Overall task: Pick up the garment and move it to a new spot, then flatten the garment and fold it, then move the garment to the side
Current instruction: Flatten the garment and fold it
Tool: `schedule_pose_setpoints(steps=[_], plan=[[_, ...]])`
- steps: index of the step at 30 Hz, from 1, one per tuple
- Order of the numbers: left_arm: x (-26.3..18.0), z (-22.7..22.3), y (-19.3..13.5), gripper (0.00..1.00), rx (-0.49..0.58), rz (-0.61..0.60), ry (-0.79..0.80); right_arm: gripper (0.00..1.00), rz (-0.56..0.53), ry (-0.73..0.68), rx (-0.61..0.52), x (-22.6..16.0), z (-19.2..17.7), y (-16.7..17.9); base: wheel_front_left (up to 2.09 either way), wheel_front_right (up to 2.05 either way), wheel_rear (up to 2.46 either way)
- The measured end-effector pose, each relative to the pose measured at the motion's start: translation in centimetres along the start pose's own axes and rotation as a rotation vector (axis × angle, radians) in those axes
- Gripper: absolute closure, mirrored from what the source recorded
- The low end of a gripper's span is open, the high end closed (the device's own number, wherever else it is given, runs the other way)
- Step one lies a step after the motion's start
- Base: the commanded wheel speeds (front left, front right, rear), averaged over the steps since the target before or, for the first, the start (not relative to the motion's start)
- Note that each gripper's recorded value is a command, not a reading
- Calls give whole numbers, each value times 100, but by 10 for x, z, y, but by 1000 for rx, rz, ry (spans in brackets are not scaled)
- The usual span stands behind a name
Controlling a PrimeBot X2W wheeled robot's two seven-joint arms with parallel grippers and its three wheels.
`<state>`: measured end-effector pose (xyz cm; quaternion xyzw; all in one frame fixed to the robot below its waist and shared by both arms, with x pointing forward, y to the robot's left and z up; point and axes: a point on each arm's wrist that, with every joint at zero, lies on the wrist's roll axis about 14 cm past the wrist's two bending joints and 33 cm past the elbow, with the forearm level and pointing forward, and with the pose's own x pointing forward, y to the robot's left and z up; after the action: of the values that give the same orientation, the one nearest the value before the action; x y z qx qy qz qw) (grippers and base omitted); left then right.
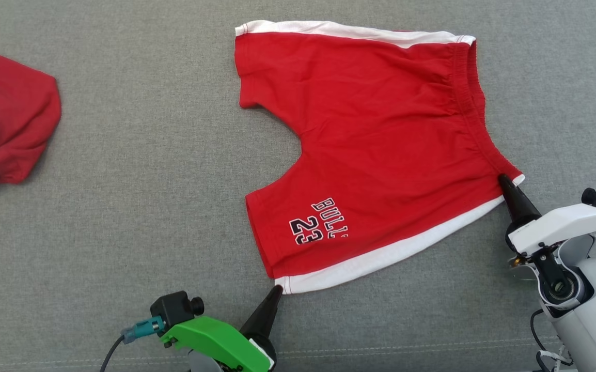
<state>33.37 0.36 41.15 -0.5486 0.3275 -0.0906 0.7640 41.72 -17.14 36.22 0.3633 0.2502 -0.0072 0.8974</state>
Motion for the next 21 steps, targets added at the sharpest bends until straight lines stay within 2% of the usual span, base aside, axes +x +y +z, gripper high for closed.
schedule_pose_setpoints(steps=[1, 2, 3, 5, 6, 7, 8, 10, 11, 12, 14, 15, 16, 21], plan=[[0, 0, 0, 100, 0, 0, 0, 64, -1, -1, 1, 0, 0, 0, 0, 0, 0], [0, 0, 0, 100, 0, -1, 1, 64, -3, -2, 2, 0, 1, -1, 0, 0, 0], [0, 0, 0, 100, 1, -1, 1, 55, -5, -3, 3, -1, 1, -1, 0, 0, 0], [0, 0, -1, 100, 1, -2, 2, 53, -10, -8, 4, -1, 2, -3, 0, 0, 0], [0, -1, -1, 100, 2, -2, 2, 27, -11, -14, 5, -1, 3, -3, 0, 0, 0], [0, -1, -1, 100, 2, -2, 2, 22, -13, -16, 5, -1, 4, -4, 0, 0, 0], [0, -1, -1, 100, 2, -2, 3, 22, -15, -17, 5, -2, 4, -5, 0, 0, 0], [0, -1, -1, 100, 3, -3, 3, 38, -16, -22, 10, -2, 5, -5, 0, 0, 0], [0, -1, -1, 100, 4, -3, 4, 51, -17, -25, 13, -3, 6, -6, 0, 0, 0], [0, -1, -1, 100, 5, -3, 4, 53, -18, -27, 14, -3, 7, -6, 0, 0, 0], [0, -2, -1, 100, 6, -4, 4, 64, -20, -30, 14, -4, 8, -7, 0, 0, 0], [0, -2, -2, 100, 7, -5, 4, 89, -19, -32, 15, -4, 8, -7, 0, 0, 0], [0, -2, -2, 100, 7, -6, 4, 100, -16, -35, 18, -4, 9, -6, 0, 0, 0], [-1, -1, -4, 100, 12, -12, -4, 100, -12, -48, 27, -7, 12, -5, 0, 0, 0]])
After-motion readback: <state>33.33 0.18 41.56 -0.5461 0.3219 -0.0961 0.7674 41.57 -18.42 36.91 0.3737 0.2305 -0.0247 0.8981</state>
